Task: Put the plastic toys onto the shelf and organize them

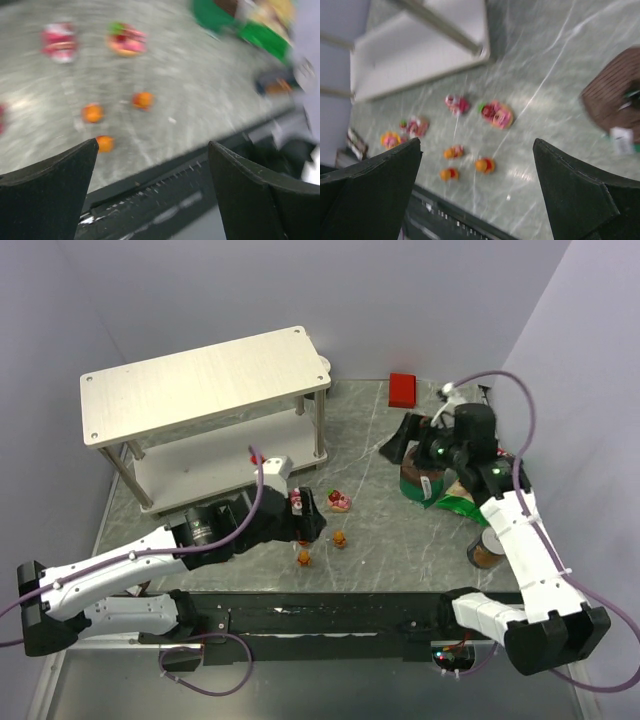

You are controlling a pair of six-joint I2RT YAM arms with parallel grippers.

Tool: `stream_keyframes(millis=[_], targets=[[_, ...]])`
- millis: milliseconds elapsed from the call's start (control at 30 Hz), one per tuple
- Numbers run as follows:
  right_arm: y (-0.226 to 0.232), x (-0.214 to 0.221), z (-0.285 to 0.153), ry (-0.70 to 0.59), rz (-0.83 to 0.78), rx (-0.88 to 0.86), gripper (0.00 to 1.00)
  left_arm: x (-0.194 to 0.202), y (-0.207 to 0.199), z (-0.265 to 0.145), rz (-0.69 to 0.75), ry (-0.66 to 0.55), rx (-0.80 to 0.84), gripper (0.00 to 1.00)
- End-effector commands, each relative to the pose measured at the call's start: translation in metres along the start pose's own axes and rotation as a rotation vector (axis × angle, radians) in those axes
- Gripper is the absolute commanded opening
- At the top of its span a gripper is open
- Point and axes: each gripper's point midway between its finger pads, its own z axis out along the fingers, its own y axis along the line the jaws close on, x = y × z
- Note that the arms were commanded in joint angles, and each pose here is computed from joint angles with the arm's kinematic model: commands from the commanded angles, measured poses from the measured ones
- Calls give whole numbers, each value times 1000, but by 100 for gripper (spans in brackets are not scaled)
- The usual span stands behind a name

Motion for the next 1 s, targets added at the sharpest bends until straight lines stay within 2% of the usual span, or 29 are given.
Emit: stream_keyframes(millis=[0, 67, 133, 167, 200, 467, 533, 633, 733, 833, 867, 967], targets=[[34, 22, 7, 7, -80, -88, 100, -38, 60, -26, -236, -305, -304, 97], [49, 26, 12, -20, -111, -151, 100, -40, 85, -40, -262, -355, -392, 96], [65, 46, 20, 1, -177, -238, 100, -35, 107, -50, -290, -385, -463, 96], [70, 53, 23, 17, -202, -254, 100, -35, 111, -57, -359, -407, -462, 97], [79, 65, 25, 44, -240, -279, 100, -34, 117, -61, -350, -413, -477, 96], [88, 130, 51, 184, -317, -265, 95, -21, 147, -70, -372, -451, -545, 97], [85, 151, 59, 221, -325, -234, 94, -26, 138, -67, -381, -452, -504, 96], [86, 182, 68, 274, -370, -206, 92, -28, 129, -64, -297, -428, -456, 97], [83, 199, 77, 320, -356, -152, 89, -22, 139, -67, -352, -432, -484, 96], [98, 204, 81, 313, -366, -169, 89, -5, 152, -70, -417, -400, -538, 96], [104, 204, 82, 309, -373, -187, 89, 1, 155, -69, -482, -400, -553, 97], [133, 210, 87, 296, -434, -299, 90, 23, 179, -75, -534, -370, -677, 96]])
